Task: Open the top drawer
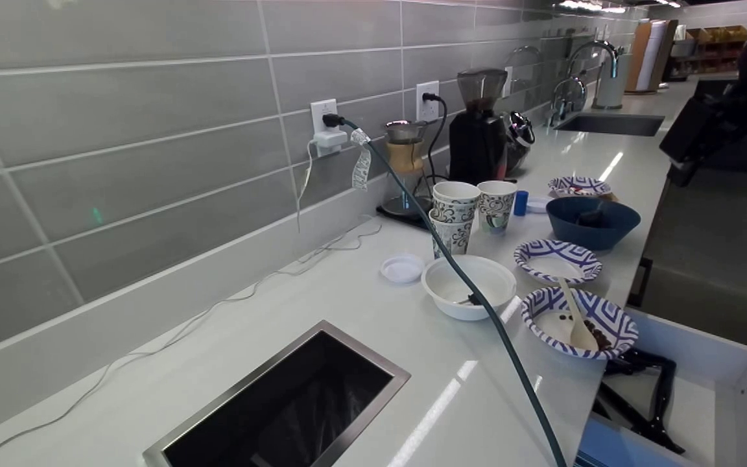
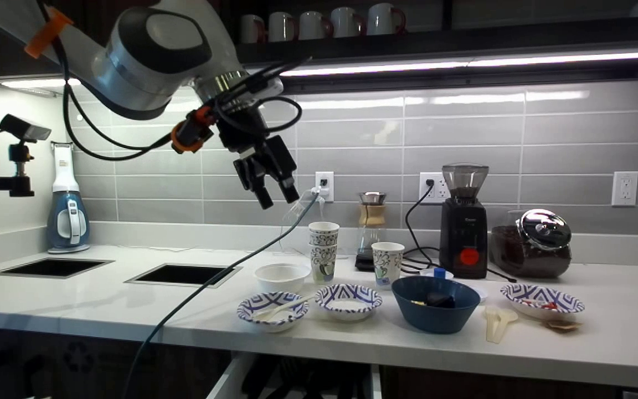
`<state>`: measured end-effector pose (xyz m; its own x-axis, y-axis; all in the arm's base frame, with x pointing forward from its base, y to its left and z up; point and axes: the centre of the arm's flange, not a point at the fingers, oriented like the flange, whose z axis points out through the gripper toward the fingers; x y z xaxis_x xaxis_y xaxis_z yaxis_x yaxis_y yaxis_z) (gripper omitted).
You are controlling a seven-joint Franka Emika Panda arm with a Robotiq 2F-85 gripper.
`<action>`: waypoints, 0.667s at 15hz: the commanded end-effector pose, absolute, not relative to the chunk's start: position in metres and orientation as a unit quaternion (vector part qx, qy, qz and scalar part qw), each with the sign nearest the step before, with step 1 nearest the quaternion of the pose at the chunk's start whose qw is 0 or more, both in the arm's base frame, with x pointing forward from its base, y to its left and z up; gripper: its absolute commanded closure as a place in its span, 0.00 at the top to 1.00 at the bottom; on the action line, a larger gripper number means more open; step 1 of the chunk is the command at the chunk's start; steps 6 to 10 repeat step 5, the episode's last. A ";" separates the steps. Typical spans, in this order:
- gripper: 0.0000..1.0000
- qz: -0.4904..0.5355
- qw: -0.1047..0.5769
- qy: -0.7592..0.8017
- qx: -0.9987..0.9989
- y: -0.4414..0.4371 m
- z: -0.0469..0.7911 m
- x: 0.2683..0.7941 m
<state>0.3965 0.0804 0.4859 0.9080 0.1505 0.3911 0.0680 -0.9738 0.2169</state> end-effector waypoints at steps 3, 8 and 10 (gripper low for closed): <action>1.00 0.199 0.091 0.056 0.974 0.088 0.504 0.380; 1.00 0.199 0.091 0.056 0.974 0.088 0.506 0.378; 1.00 0.199 0.091 0.056 0.974 0.088 0.506 0.378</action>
